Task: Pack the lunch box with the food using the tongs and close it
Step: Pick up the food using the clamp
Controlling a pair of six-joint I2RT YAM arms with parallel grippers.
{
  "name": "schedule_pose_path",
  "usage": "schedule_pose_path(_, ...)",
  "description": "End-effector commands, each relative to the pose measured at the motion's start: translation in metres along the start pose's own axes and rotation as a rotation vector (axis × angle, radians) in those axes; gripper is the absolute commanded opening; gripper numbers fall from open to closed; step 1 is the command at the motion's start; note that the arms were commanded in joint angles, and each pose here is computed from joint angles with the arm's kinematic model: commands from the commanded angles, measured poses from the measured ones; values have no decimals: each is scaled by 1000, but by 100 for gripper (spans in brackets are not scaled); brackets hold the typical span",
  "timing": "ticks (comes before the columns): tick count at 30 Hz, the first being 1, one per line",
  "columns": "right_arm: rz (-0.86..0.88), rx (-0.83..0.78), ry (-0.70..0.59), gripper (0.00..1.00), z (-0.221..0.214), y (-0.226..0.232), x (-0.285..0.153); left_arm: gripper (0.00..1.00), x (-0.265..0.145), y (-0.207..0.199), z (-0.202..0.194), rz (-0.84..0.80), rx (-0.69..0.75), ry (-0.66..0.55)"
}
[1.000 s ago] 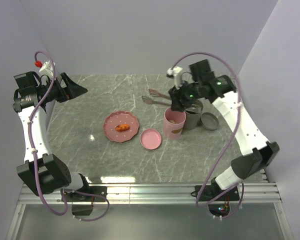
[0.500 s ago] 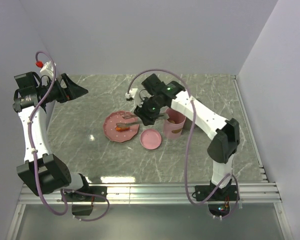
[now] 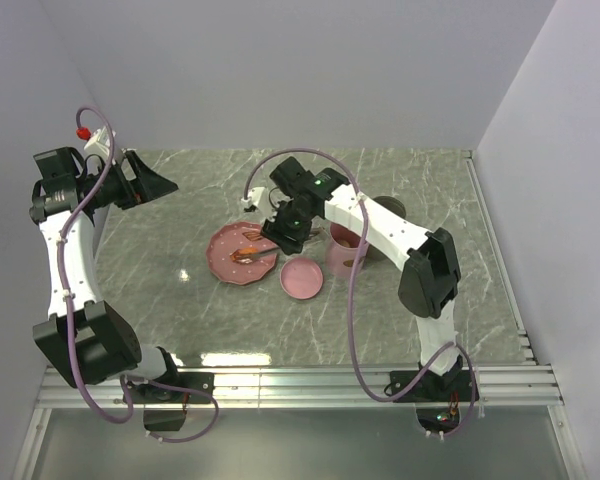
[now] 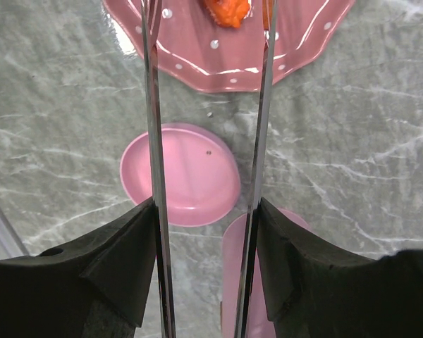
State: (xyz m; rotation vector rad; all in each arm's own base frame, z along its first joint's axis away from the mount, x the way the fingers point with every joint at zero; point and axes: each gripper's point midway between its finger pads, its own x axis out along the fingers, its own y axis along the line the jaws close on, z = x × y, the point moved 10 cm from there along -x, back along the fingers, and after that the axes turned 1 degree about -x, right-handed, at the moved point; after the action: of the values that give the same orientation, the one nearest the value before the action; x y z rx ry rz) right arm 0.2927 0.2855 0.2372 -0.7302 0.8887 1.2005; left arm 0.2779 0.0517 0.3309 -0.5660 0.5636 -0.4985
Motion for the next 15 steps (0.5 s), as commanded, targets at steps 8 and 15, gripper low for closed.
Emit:
schedule_pose_path(8,-21,-34,-19,61,12,-11,16,99,2,4,1,2,34,1)
schedule_pose_path(15,10,-20,1,61,9,-13,34,99,4,7,-1,7,25,1)
